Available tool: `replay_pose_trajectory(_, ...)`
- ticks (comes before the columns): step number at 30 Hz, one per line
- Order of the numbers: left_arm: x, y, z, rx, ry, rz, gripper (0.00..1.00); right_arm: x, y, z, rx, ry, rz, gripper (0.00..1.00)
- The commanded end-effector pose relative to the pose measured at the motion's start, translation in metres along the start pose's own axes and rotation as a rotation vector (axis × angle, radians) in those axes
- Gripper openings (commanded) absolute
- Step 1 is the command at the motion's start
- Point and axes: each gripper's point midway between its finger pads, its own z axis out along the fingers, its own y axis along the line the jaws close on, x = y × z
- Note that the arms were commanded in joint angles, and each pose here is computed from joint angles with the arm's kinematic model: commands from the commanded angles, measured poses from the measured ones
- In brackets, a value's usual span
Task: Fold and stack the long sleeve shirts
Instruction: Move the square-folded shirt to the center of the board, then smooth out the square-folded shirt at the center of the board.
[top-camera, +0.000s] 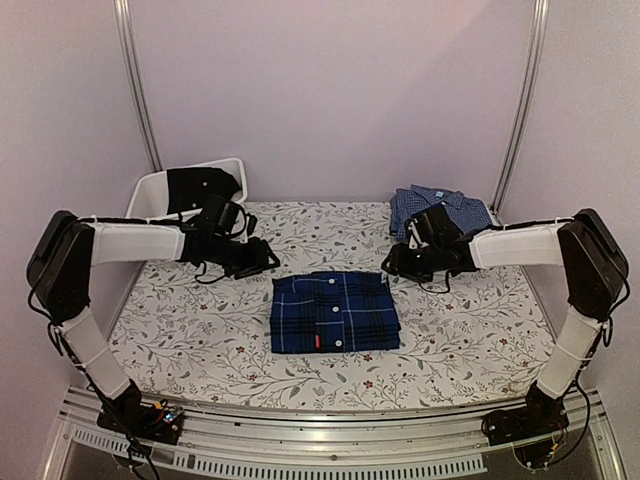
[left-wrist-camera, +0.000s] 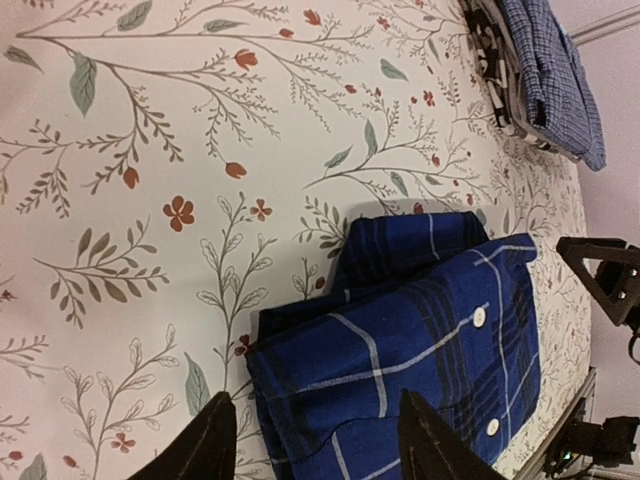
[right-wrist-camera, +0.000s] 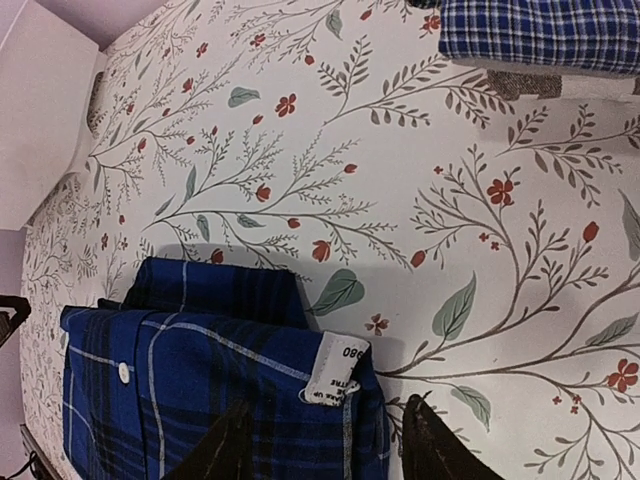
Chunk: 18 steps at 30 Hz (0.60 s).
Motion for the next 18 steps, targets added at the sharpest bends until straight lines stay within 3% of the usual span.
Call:
replay_pose_trajectory(1,0.005,-0.027,-0.030,0.028,-0.024,0.075,0.50,-0.017,0.032,-0.036,0.011,-0.074,-0.078,0.51)
replay_pose_trajectory(5,0.038,-0.053,-0.039,0.087,0.024,0.100,0.29,0.006,0.068,-0.039,0.004,-0.047,-0.181,0.51)
replay_pose_trajectory(9,0.077,-0.079,-0.035,0.152,0.108,0.118,0.16,0.032,0.101,-0.025,-0.022,0.008,-0.262,0.50)
replay_pose_trajectory(18,0.121,-0.082,0.000,0.169,0.238,0.111,0.06,0.045,0.117,0.030,-0.011,0.068,-0.316,0.47)
